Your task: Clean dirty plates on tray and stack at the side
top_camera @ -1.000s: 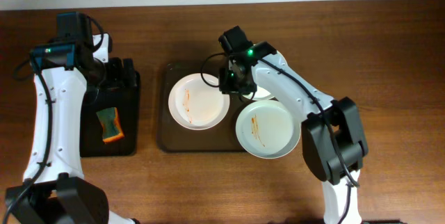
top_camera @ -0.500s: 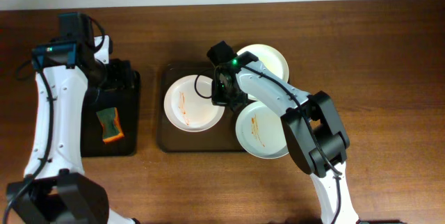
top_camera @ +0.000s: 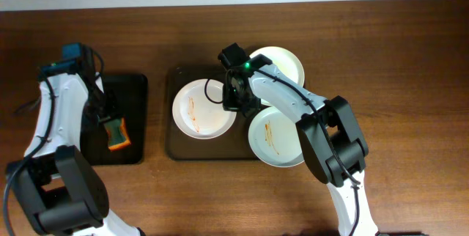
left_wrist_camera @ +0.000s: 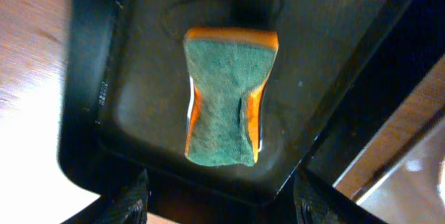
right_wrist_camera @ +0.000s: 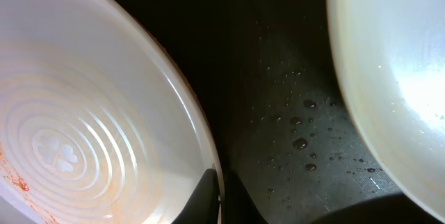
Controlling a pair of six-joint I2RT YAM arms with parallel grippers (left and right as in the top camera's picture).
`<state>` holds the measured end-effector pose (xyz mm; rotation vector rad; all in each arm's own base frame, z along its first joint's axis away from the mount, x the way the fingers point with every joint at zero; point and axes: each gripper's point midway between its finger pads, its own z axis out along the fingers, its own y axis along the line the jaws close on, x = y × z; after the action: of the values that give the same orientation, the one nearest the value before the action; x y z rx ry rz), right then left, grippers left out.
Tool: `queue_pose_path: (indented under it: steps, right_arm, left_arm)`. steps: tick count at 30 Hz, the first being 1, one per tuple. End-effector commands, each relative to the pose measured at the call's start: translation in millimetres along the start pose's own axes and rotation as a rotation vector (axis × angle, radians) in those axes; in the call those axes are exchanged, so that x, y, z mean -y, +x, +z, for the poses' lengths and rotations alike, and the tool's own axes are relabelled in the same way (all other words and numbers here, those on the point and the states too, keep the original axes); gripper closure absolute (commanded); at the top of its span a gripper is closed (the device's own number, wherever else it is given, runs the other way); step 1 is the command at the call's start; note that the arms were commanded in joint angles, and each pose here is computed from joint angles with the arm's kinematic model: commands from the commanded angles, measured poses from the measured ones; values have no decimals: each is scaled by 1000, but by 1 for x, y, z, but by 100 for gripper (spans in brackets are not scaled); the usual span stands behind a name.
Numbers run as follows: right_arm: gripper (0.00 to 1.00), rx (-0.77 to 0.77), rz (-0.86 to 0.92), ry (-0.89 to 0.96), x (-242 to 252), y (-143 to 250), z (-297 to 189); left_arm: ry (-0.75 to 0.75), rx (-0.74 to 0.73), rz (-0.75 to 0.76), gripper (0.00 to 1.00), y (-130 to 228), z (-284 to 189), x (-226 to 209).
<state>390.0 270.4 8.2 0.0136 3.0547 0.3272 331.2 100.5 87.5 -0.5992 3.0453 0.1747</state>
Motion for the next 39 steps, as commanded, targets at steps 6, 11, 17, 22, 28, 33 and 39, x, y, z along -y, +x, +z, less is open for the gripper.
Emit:
queue_pose_path:
  steps: [6,11,17,22,28,33,39]
  right_arm:
    - [96,-14,7,38,8,2,13]
    - [96,-14,7,38,8,2,13]
    - [96,-14,7,38,8,2,13]
    - [96,-14,7,38,8,2,13]
    - [96,-13,8,37,8,2,13]
    - [96,-17,10,29,7,2,13]
    - [96,-57,-33,-76,-7,5,12]
  left_arm:
    - [-26,-20,-1,37,21,58,-3]
    - [-22,45,13,68,12,74,-6]
    - [-17,92,22,59,1,76,-5]
    - [0,78,24,90,6,79,-2]
    - [59,59,28,100,12,80,8]
    - [320,81,140,100,-10,31,53]
    - [478,226,313,100,-40,-38,124]
